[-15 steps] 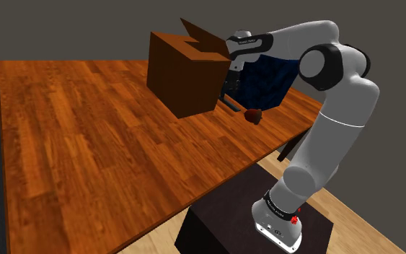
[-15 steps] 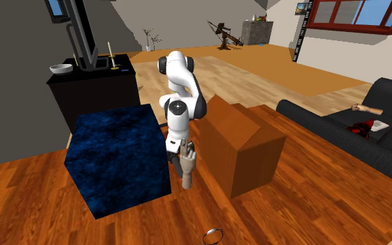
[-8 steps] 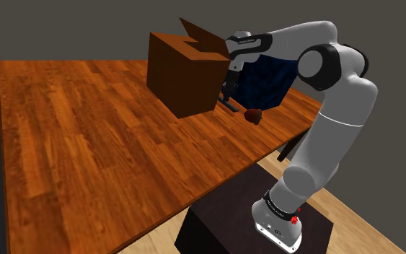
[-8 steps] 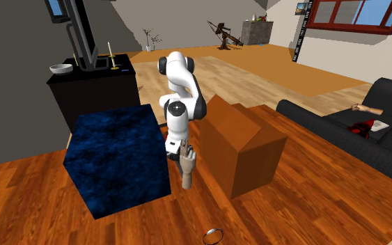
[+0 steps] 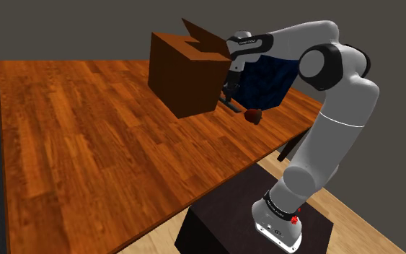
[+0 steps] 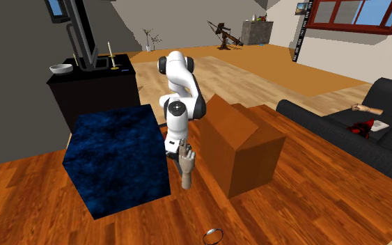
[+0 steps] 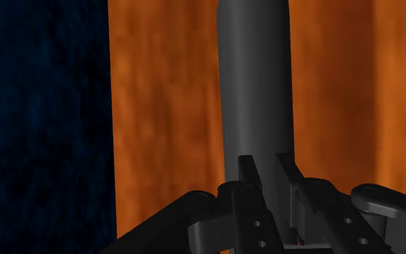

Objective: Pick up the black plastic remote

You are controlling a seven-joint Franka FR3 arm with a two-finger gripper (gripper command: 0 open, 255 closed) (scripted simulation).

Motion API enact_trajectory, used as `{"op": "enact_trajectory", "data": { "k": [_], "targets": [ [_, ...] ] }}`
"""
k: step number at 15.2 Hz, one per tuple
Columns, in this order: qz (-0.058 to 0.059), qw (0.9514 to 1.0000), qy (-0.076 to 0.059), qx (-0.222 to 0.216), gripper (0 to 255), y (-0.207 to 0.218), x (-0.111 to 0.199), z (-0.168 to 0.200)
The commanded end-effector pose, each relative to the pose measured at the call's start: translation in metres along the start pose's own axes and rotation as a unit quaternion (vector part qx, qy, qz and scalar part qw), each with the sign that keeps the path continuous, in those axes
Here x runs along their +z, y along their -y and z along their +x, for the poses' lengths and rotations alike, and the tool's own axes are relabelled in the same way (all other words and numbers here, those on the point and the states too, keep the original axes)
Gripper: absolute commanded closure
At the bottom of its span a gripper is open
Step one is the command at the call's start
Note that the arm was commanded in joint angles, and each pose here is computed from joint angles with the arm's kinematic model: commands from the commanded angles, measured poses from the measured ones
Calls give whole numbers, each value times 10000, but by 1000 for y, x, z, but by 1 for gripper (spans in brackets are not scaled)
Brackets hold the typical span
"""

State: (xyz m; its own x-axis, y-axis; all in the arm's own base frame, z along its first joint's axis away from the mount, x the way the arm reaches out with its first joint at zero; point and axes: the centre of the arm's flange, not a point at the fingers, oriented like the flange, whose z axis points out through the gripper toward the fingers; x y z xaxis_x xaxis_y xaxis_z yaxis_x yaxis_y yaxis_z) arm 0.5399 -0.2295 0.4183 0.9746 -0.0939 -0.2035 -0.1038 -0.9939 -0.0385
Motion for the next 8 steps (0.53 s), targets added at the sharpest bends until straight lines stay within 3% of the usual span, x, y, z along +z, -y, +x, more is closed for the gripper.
{"op": "enact_trajectory", "data": {
  "k": [1,8],
  "targets": [
    [-15,9999,101,72,255,-8,-3,-4],
    [-15,9999,101,72,255,-6,-39,-11]
  ]
}}
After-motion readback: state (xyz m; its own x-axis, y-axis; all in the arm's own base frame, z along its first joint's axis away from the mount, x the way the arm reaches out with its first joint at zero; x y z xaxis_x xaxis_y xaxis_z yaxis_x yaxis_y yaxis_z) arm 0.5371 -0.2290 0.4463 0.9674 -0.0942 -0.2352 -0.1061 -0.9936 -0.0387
